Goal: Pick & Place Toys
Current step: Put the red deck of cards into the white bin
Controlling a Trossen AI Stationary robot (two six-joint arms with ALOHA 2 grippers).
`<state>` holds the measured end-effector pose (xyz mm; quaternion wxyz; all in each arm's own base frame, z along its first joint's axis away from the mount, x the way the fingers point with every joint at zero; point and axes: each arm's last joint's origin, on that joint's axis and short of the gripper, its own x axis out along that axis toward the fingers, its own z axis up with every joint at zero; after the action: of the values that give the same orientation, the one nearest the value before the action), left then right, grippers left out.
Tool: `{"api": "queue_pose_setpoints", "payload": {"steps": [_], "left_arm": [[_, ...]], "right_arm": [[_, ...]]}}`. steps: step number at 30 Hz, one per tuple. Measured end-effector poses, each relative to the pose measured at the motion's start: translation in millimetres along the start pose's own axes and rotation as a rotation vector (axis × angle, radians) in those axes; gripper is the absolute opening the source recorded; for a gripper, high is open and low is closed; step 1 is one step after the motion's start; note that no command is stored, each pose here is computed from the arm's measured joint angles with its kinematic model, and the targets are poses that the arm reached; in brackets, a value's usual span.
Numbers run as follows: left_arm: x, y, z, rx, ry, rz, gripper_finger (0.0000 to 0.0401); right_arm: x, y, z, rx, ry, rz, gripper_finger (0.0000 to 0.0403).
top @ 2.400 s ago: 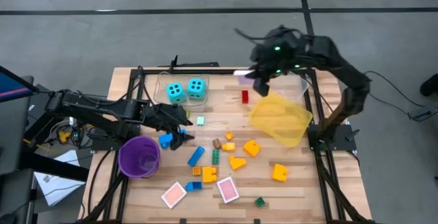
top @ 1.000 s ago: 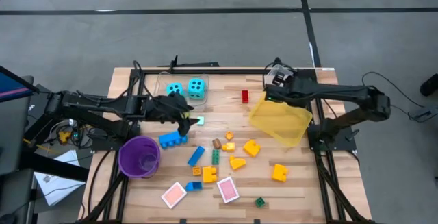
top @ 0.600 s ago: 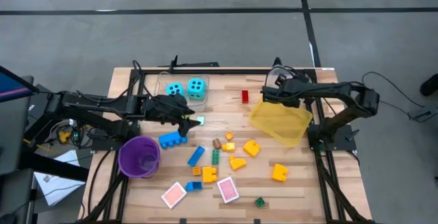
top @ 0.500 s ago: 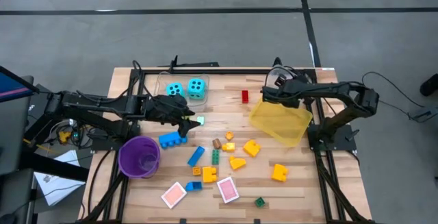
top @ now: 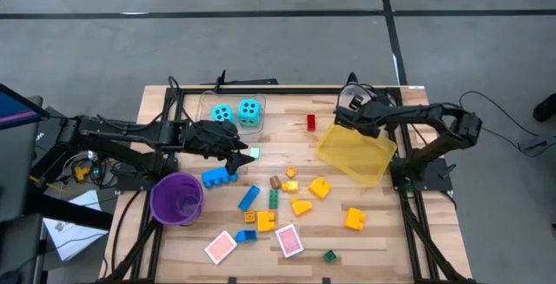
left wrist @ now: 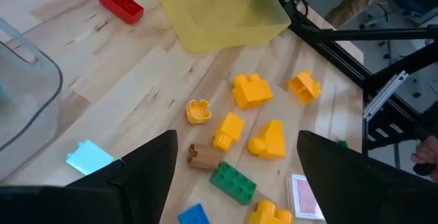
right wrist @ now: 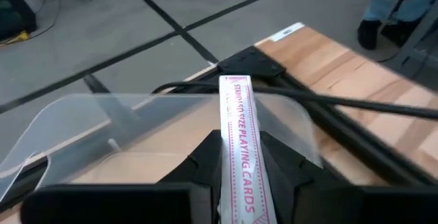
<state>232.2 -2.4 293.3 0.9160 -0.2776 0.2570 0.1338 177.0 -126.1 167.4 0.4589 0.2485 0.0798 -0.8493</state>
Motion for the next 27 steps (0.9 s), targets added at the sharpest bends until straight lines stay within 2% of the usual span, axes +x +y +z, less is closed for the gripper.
{"api": "queue_pose_setpoints", "payload": {"steps": [5, 13, 27], "left_arm": [[0, 0, 0, 0.0, 0.0, 0.0, 0.0296], [0, 0, 0, -0.016, 0.0, 0.0, 0.0296], [0, -1, -1, -0.048, 0.016, -0.021, 0.0296]], "right_arm": [[4, -1, -7, -0.004, 0.011, 0.026, 0.0061], [16, -10, -15, 0.006, 0.03, -0.007, 0.0061], [18, -2, -16, -0.019, 0.035, 0.049, 0.0072]]}}
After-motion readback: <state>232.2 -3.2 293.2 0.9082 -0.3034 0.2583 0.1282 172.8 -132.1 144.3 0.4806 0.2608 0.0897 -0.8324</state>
